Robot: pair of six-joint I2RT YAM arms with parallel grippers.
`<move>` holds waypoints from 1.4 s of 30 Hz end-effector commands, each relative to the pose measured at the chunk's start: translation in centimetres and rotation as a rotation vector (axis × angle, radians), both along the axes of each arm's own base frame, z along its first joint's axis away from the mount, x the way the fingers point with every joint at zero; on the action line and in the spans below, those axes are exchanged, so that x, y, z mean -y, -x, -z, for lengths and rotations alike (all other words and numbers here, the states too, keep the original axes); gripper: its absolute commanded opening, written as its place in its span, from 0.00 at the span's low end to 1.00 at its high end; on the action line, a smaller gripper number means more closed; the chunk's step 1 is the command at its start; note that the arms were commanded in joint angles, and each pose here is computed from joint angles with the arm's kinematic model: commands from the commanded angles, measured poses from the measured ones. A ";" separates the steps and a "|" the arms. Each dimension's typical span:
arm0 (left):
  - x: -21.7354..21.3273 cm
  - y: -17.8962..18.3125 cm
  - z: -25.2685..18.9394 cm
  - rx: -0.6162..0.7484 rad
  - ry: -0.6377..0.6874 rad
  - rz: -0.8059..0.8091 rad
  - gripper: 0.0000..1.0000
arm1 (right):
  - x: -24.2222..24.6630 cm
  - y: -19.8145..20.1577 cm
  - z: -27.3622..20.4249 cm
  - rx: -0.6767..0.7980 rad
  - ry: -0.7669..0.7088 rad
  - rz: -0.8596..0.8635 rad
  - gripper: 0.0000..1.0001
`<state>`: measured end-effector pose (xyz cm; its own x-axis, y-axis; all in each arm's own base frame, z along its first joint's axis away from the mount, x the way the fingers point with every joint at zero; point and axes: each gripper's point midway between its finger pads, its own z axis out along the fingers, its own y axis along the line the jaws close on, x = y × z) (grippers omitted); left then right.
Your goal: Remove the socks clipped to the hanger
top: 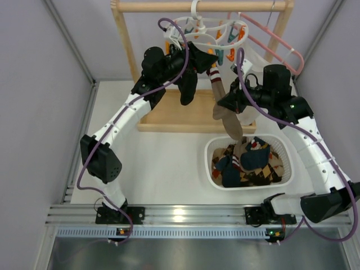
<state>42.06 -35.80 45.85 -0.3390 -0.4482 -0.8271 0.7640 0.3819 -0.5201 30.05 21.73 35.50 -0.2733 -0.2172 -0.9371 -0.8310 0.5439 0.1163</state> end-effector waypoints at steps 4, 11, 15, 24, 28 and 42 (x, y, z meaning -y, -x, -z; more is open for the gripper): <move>-0.2 -0.3 -3.6 0.080 0.055 0.034 0.70 | -0.2 0.1 0.0 -0.008 -0.025 -0.032 0.00; -0.2 -0.4 -3.9 0.091 0.055 0.033 0.45 | -0.4 -0.1 0.2 -0.019 -0.033 -0.033 0.00; -0.2 -0.4 -3.6 0.085 0.052 0.034 0.21 | -0.4 -0.1 0.1 -0.017 -0.041 -0.027 0.00; -0.6 -0.3 -1.7 0.048 0.027 0.009 0.36 | 1.8 0.6 1.3 -0.029 -0.026 0.120 0.02; -1.5 0.4 0.2 0.036 -0.014 -0.016 0.73 | 5.1 1.7 5.0 -0.082 0.000 0.337 0.02; -8.1 6.4 5.4 -0.052 -0.078 -0.194 0.98 | 10.5 4.9 8.1 -0.108 -0.104 0.675 0.00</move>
